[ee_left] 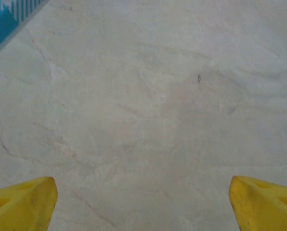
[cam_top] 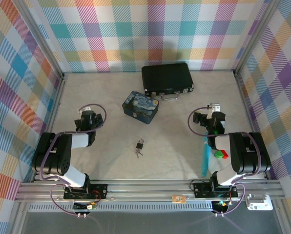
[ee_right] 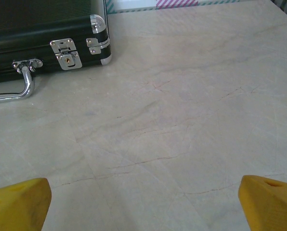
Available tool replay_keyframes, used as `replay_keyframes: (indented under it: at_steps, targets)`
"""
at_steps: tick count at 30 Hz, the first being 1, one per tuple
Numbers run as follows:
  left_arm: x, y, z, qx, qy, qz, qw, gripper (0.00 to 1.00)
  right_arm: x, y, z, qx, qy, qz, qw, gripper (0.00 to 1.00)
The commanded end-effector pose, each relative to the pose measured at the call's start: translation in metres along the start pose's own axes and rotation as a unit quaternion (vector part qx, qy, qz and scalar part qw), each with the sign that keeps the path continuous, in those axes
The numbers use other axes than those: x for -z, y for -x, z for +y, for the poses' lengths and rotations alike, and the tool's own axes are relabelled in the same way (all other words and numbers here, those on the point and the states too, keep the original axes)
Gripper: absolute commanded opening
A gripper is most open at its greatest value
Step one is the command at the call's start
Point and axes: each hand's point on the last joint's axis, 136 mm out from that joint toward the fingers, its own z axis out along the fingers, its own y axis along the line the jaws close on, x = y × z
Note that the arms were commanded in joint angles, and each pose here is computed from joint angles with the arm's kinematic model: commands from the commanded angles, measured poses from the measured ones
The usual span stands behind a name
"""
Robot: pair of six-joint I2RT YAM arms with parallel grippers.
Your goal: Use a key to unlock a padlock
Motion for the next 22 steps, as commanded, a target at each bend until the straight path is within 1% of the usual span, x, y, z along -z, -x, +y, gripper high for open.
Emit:
replay_keyframes:
  at_steps: [1, 2, 4, 5, 6, 7, 14, 22]
  targets:
    - [0.0099, 0.0311, -0.0235, 0.007, -0.083, -0.105, 0.991, 0.91, -0.0001, 0.0114, 0.0039, -0.002, 0.011, -0.021, 1.000, 0.99]
    - [0.0089, 0.0266, -0.0229, 0.006, -0.080, -0.087, 0.993, 0.91, -0.0001, 0.0116, 0.0034, -0.002, 0.010, -0.022, 1.000, 0.99]
    - [0.0087, 0.0290, -0.0226, 0.006, -0.079, -0.095, 0.992, 0.91, -0.0001, 0.0118, 0.0038, -0.002, 0.011, -0.022, 1.000, 0.99]
    - [0.0084, 0.0281, -0.0224, 0.004, -0.078, -0.089, 0.993, 0.92, -0.0001, 0.0115, 0.0037, -0.002, 0.010, -0.021, 1.000, 0.99]
    - [0.0081, 0.0281, -0.0226, 0.005, -0.077, -0.089, 0.993, 0.94, -0.0001, 0.0115, 0.0035, -0.002, 0.010, -0.021, 1.000, 0.99]
    - [0.0077, 0.0288, -0.0227, 0.004, -0.076, -0.092, 0.993, 1.00, -0.0001, 0.0117, 0.0040, -0.002, 0.011, -0.022, 1.000, 0.99]
    - [0.0081, 0.0292, -0.0263, -0.012, -0.061, -0.091, 0.994, 1.00, -0.0001, 0.0113, 0.0038, -0.002, 0.011, -0.021, 1.000, 0.99]
    - [0.0081, 0.0286, -0.0264, -0.012, -0.060, -0.091, 0.994, 1.00, 0.0001, 0.0117, 0.0042, -0.001, 0.012, -0.021, 1.000, 0.99]
